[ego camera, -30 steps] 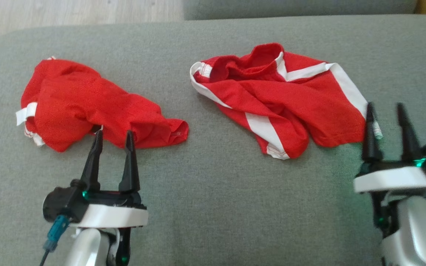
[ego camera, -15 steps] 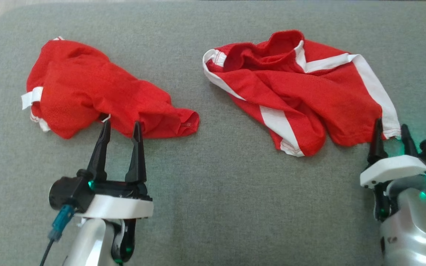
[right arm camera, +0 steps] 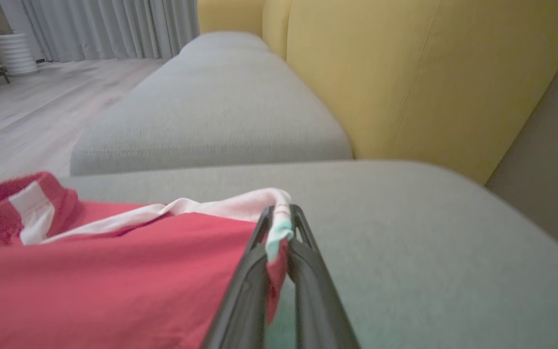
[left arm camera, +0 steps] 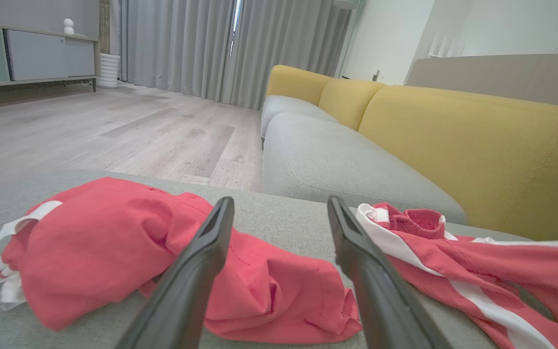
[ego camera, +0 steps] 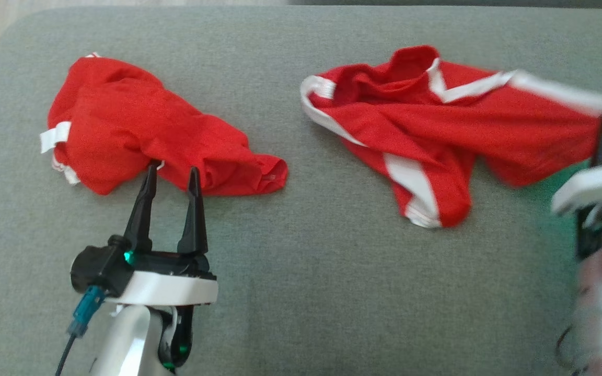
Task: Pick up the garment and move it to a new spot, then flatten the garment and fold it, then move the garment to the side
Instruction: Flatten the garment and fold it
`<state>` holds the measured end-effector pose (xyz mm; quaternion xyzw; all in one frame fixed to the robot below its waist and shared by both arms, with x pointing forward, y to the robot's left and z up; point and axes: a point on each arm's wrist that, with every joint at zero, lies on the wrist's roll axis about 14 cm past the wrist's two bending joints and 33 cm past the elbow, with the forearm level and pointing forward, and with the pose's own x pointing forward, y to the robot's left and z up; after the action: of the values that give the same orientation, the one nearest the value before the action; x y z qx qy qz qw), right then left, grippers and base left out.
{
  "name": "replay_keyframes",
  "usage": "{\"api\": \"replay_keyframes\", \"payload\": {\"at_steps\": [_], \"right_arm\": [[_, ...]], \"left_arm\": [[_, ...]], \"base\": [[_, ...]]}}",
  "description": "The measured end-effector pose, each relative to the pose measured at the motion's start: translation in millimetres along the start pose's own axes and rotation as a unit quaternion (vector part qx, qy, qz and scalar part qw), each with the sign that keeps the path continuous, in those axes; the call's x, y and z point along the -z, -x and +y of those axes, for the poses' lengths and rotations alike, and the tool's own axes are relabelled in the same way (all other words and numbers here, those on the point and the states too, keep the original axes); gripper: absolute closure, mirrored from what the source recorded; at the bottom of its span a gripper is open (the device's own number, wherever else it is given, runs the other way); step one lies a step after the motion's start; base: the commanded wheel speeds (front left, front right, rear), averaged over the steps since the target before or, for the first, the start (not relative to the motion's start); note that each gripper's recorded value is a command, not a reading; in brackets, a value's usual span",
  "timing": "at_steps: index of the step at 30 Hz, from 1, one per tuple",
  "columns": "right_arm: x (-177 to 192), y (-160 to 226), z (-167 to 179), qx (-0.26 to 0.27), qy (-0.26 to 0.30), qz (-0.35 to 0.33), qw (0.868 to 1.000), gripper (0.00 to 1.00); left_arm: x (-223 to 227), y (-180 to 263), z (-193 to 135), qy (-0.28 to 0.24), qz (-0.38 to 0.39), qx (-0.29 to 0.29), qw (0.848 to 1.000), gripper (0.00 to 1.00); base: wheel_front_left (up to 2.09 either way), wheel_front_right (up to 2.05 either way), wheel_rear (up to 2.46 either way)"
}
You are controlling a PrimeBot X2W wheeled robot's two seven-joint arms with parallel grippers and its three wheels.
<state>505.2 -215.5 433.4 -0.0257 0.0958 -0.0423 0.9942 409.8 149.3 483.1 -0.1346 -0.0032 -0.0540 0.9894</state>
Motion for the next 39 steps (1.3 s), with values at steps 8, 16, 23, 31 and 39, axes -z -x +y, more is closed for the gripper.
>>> {"api": "replay_keyframes", "payload": {"at_steps": [8,16,23,31,39], "right_arm": [[-97.5,-47.8,-16.6,0.003,0.103,-0.074,0.992,1.00],[-99.9,-60.5,-9.3,-0.016,0.126,-0.053,0.990,0.00],[-111.5,-44.1,5.8,-0.029,0.086,-0.097,0.991,0.00],[-94.3,12.7,20.5,-0.046,0.011,-0.126,0.991,0.00],[-36.1,96.0,46.8,-0.104,-0.070,-0.094,0.988,0.00]], "left_arm": [[-7.9,6.8,4.0,0.007,-0.010,-0.011,1.000,0.00],[-13.6,10.2,8.6,0.011,-0.018,-0.022,1.000,0.00],[-23.4,5.8,-2.8,0.014,-0.034,-0.005,0.999,0.00],[-34.9,3.3,-22.6,0.019,-0.052,0.024,0.998,0.00],[-32.2,10.8,-39.2,0.025,-0.048,0.045,0.998,0.00]], "base": [[0.00,0.00,0.00],[0.00,0.00,0.00],[0.00,0.00,0.00],[0.00,0.00,0.00],[0.00,0.00,0.00]]}}
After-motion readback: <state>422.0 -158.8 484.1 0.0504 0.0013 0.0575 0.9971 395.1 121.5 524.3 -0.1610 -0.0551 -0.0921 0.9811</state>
